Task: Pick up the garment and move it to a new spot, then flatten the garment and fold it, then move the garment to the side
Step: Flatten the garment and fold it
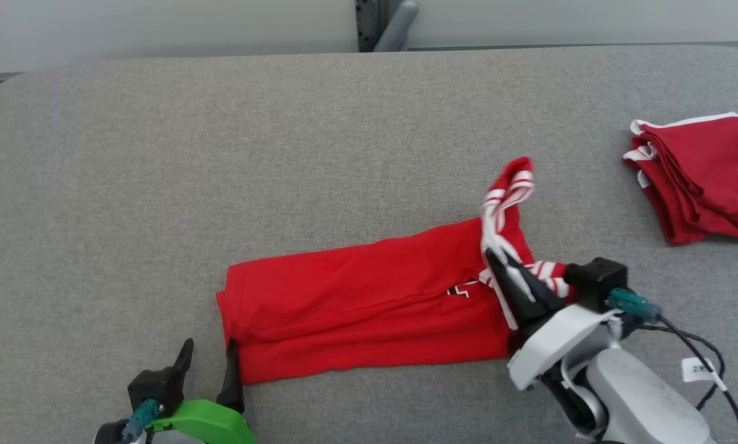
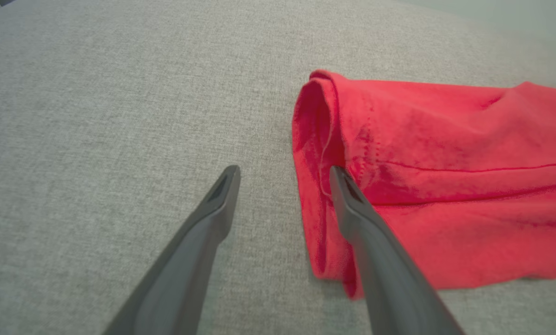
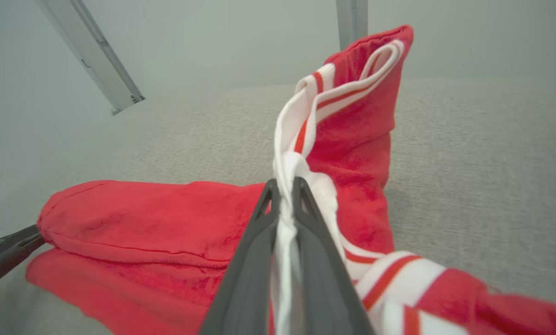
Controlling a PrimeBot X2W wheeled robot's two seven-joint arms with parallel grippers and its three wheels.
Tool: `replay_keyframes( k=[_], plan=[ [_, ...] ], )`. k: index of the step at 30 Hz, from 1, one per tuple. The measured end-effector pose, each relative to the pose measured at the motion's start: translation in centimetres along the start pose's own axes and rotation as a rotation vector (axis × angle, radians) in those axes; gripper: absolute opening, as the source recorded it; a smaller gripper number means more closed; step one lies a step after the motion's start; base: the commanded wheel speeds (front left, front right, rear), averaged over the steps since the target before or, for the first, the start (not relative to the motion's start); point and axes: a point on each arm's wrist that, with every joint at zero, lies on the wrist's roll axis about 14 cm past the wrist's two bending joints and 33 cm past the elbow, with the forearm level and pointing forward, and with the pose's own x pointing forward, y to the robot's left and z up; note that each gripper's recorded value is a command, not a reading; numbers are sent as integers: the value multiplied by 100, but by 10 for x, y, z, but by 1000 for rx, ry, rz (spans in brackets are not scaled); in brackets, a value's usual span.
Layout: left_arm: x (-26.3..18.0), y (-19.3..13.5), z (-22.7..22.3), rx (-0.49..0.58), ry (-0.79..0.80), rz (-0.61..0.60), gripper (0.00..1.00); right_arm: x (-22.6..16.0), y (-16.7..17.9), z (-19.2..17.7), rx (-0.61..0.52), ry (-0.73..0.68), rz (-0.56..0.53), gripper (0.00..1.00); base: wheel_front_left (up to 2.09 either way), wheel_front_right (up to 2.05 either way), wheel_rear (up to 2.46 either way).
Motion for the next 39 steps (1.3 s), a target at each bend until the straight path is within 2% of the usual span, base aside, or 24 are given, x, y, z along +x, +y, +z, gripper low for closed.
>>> replay_keyframes(
  k=[8,13,22,23,24,27,30,35,39],
  plan=[
    [-9,-2,-1,-30,-3,-1,100,29,99,-14,0,78,294,0,0,0,0],
    [-20,9,-3,-46,-1,43,100,45,140,-33,-52,152,431,0,0,0,0],
    [-45,41,-6,-87,-12,167,100,61,204,-63,-74,241,612,0,0,0,0],
    [-48,45,-6,-90,-12,180,100,62,209,-66,-75,248,624,43,0,0,0],
    [-50,47,-7,-93,-12,191,100,63,213,-66,-63,250,630,100,0,0,0],
    [-56,55,-8,-98,-11,224,100,70,226,-55,-19,208,648,100,0,0,0],
    [-55,56,-9,-99,-9,226,100,84,222,-29,29,128,619,100,0,0,0],
    [-44,48,-5,-93,-15,197,100,100,162,21,86,-28,460,100,0,0,0],
    [-35,39,-3,-81,-13,160,100,79,112,-1,71,14,337,100,0,0,0]
  ],
)
